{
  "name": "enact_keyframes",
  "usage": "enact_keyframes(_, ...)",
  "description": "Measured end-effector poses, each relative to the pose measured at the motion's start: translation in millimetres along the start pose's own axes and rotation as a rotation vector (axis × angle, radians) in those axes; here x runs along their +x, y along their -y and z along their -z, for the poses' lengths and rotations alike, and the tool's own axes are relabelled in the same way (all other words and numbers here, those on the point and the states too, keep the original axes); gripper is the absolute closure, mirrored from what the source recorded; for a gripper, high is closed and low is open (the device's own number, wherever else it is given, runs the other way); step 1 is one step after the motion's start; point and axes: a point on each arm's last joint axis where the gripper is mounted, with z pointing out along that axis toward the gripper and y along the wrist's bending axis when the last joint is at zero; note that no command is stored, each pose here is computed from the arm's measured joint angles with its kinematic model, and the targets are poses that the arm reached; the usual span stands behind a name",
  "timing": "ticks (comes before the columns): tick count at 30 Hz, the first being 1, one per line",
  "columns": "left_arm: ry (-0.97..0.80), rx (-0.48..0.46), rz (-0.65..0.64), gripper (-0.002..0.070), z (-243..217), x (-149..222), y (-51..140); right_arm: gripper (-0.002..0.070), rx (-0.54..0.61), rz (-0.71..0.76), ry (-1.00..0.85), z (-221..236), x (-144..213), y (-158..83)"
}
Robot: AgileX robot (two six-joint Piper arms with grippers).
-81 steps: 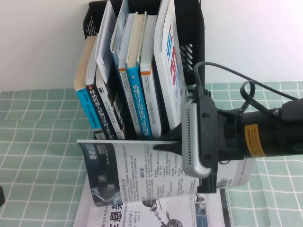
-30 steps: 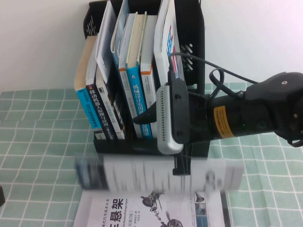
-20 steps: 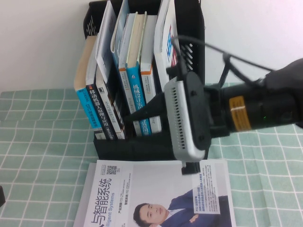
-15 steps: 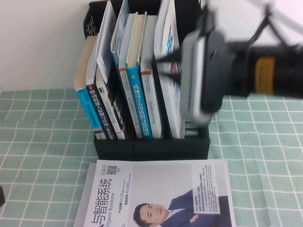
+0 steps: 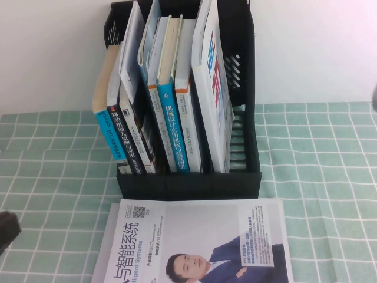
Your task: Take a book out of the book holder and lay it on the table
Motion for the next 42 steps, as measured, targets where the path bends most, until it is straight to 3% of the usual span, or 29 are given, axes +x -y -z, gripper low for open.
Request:
enact_keyframes(3, 0.083, 0.038, -0.051, 0.0677, -12, 8, 1.0, 0.0678, -0.127, -0.015, 0.079, 13, 13, -22)
enact_keyframes(8, 0.220, 0.128, -0.180, 0.0677, -31, 29, 4.1, 0.0678, -0.218, -0.013, 0.278, 32, 42, -61)
enact_keyframes(12, 0.248, 0.175, -0.267, 0.0678, -41, 50, 4.4, 0.0678, -0.173, -0.047, 0.392, 31, 77, -93)
enact_keyframes(18, 0.209, 0.178, -0.274, 0.0677, -47, 66, 1.3, 0.0678, -0.080, -0.132, 0.537, 23, 131, -138)
enact_keyframes(27, 0.205, 0.178, -0.272, 0.0677, -47, 67, 0.9, 0.0678, 0.054, -0.198, 0.743, 29, 162, -160)
enact_keyframes(42, 0.205, 0.178, -0.272, 0.0678, -47, 67, 0.9, 0.0678, -0.019, -0.185, 0.662, 11, 170, -174)
